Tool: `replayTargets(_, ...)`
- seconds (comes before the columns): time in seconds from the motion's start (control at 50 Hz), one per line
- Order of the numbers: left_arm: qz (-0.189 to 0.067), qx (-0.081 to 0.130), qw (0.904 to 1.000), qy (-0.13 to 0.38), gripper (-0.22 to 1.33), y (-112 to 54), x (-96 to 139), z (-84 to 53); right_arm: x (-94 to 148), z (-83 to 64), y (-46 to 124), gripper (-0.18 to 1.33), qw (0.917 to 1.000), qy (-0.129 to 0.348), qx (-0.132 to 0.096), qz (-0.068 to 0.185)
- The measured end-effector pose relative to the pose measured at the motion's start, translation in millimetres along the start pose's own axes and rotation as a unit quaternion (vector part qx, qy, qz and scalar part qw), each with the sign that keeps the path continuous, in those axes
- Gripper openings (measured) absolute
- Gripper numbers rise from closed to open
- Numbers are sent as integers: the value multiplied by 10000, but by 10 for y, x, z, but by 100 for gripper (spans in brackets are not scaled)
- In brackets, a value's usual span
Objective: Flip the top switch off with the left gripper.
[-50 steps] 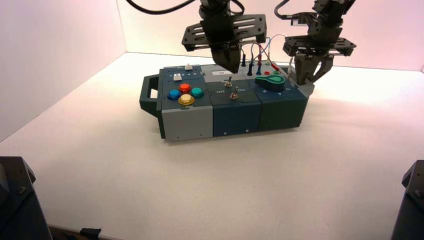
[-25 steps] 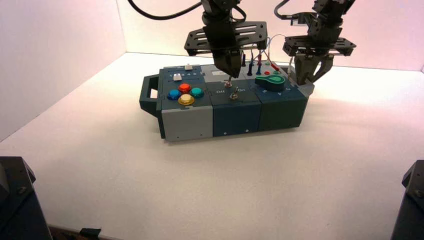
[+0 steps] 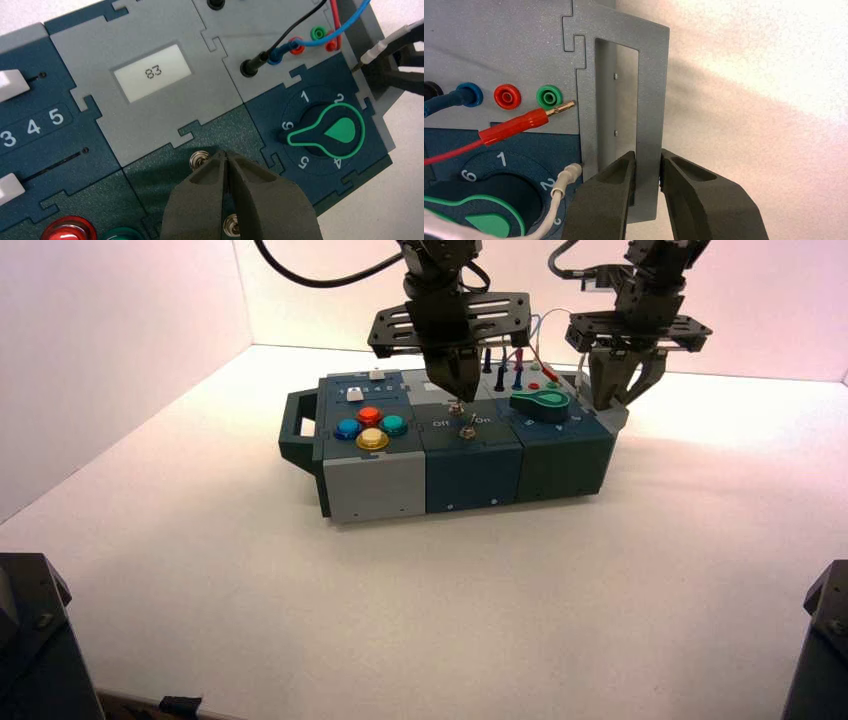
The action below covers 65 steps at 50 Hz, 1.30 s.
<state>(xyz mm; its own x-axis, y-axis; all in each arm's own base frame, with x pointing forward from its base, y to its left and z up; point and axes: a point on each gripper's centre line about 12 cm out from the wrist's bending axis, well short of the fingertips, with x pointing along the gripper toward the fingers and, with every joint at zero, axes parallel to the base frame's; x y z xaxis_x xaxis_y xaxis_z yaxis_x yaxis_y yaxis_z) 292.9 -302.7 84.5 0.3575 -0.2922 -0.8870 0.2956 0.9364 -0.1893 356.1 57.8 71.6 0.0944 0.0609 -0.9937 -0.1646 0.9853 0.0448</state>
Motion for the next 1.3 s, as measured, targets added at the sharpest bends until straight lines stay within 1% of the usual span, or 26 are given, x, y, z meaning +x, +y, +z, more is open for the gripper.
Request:
replayTargets(0.08, -1, -28, 10000, -15, -15, 12, -1, 16, 0, 0, 6, 49, 10000, 0, -15, 1)
replayTargets(0.44, 2, -27, 10000, -25, -16, 23, 0, 24, 0, 0, 6, 49, 10000, 0, -15, 1)
replayTargets(0.52, -3, -61, 10000, -46, -16, 43, 3, 37, 0, 0, 6, 49, 10000, 0, -15, 1)
replayTargets(0.78, 27, -57, 10000, 7, -16, 72, 9, -14, 3, 4, 5, 49, 10000, 0, -15, 1)
replayTargets(1.08, 42, -62, 10000, 25, -16, 88, 9, -29, 0, 8, 11, 49, 10000, 1, -23, 2)
replayTargets(1.16, 79, -51, 9999, 66, -16, 119, 18, -57, 0, 8, 6, 49, 10000, 0, -16, 1)
replayTargets(1.22, 82, -115, 9999, 41, -16, 151, 7, -37, 6, 6, 11, 49, 10000, 8, -23, 2)
replayTargets(1.3, 92, -135, 9999, 37, -16, 173, -8, -37, 9, 12, 23, 50, 10000, 1, -32, 8)
